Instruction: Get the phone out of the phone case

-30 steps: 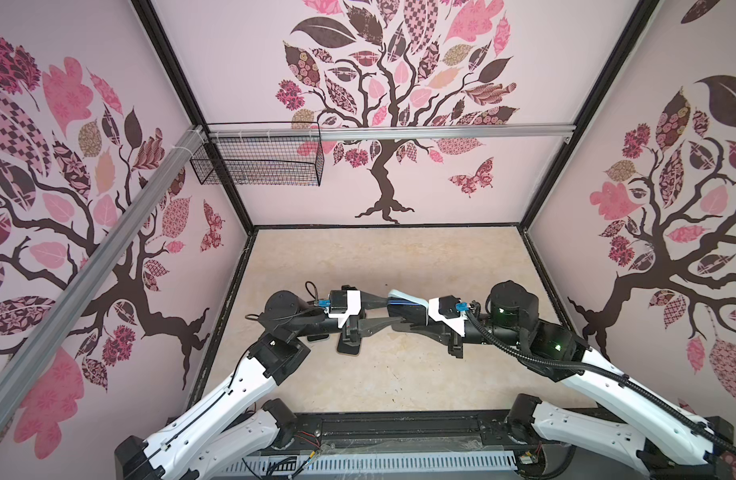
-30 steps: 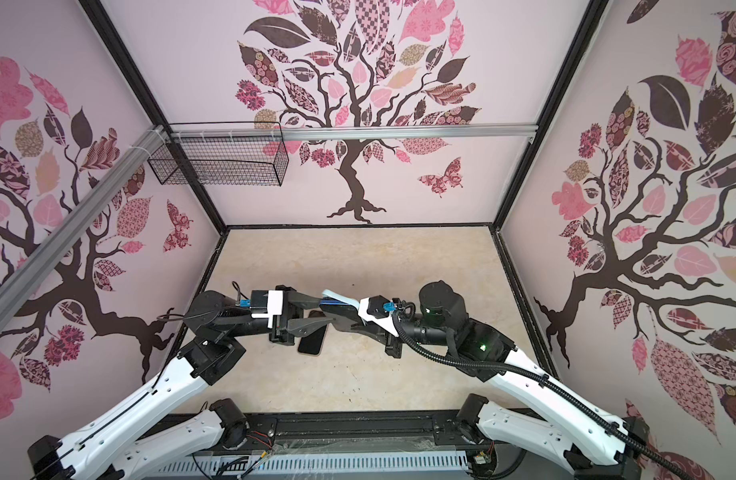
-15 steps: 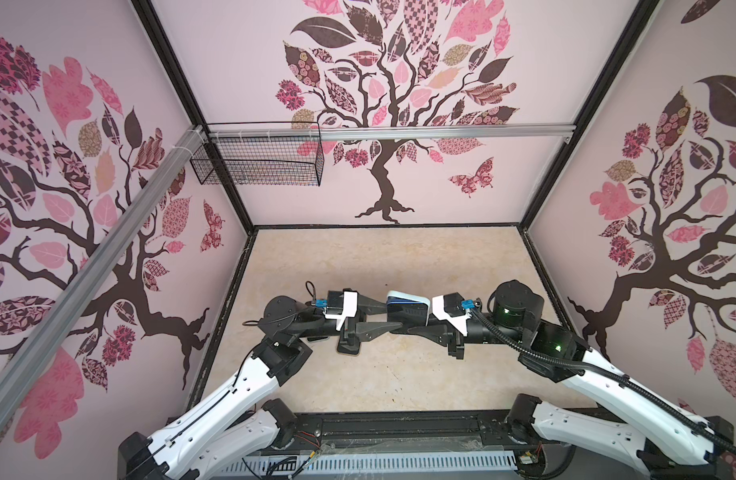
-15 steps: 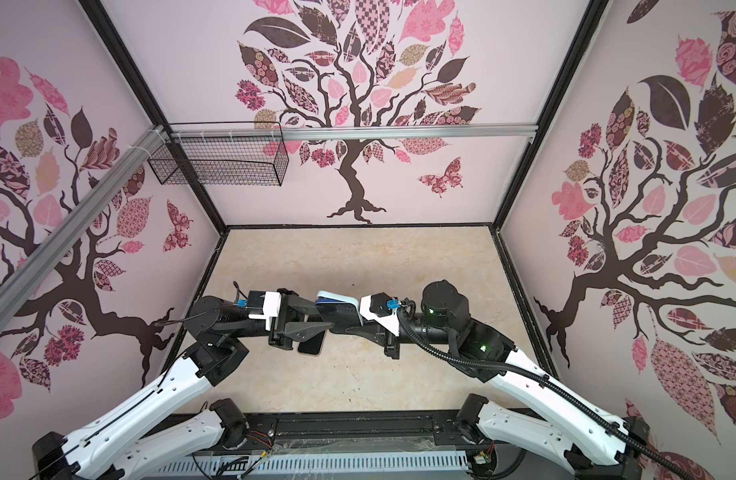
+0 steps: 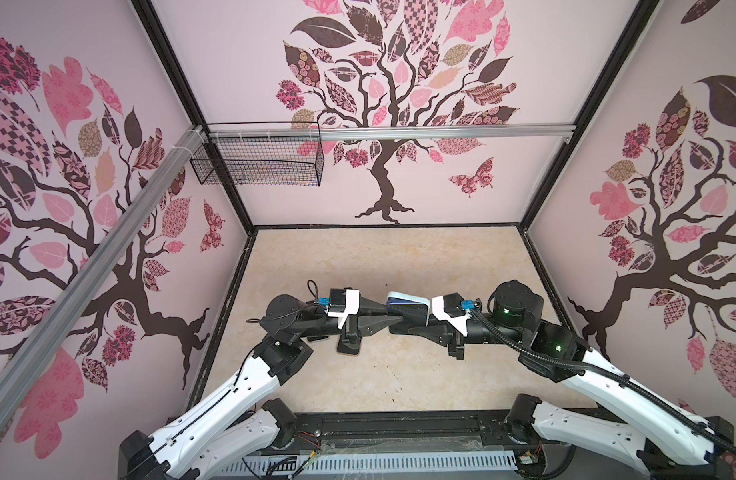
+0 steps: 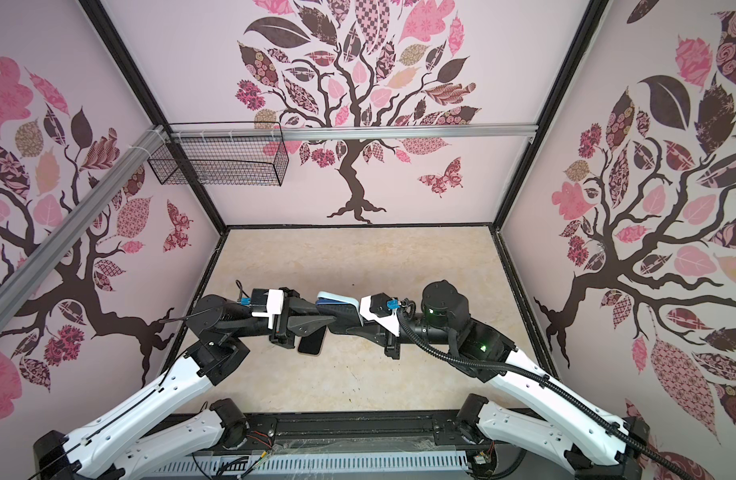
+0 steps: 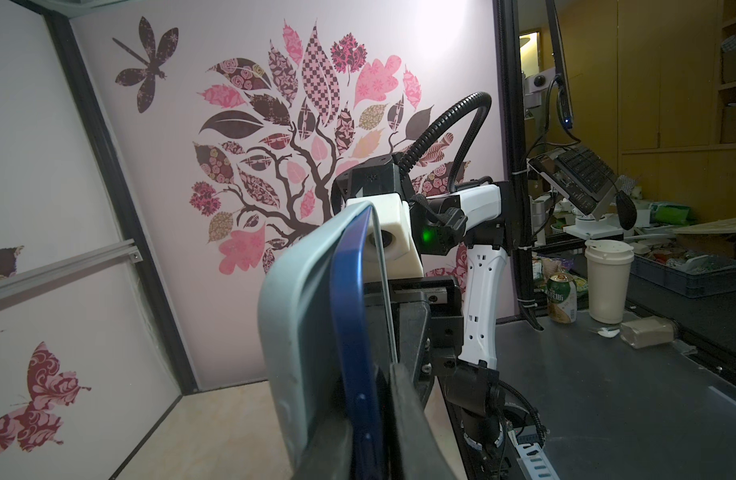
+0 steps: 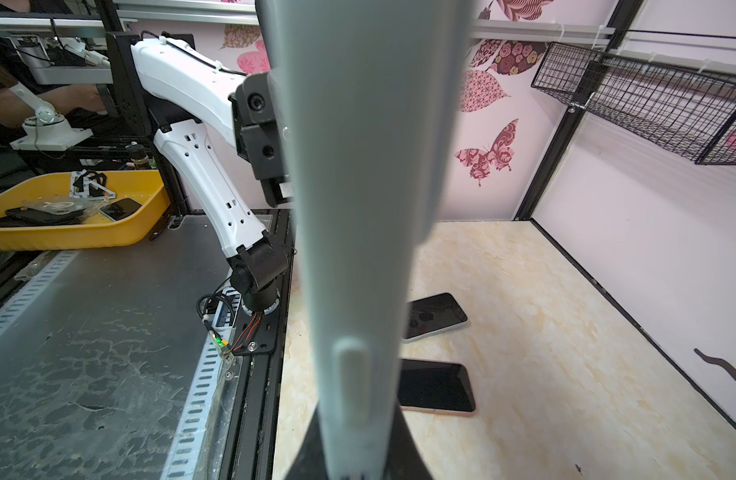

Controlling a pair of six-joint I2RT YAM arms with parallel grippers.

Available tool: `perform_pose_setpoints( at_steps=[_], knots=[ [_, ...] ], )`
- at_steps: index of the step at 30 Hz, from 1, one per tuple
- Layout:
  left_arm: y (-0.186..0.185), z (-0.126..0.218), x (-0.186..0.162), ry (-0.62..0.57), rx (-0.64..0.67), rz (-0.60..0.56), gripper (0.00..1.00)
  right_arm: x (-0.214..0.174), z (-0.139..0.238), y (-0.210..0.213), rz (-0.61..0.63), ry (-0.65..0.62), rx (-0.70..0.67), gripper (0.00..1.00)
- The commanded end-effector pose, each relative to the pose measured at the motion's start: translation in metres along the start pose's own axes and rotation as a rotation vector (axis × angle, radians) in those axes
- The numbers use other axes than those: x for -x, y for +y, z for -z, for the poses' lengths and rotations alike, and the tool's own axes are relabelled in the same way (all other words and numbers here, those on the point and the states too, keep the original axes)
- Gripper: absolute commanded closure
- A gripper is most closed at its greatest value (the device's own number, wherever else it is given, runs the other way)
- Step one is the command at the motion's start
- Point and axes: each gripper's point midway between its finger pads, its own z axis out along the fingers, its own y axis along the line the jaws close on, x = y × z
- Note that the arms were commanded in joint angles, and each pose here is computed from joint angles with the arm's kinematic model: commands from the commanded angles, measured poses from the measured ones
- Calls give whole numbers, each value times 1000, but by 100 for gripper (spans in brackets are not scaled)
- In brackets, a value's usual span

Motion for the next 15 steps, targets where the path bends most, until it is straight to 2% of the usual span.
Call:
perform_pose_setpoints(
  at_steps=[1, 6, 8, 13, 15],
  knots=[
    [-18, -3, -50, 140, -98, 147, 87, 88, 25, -1, 160, -278, -56, 100],
    [-20, -1, -48, 140, -100, 126, 99, 77, 26, -3, 163, -241, -84, 100],
    [-21, 0, -45, 139, -103, 112, 100, 73, 26, -2, 154, -220, -80, 98],
    [-21, 2, -46, 185, -101, 61, 100, 48, 24, -2, 116, -124, -77, 71],
    [-18, 5, -50, 212, -66, 38, 100, 34, 23, -4, 101, -81, -92, 66]
  ],
)
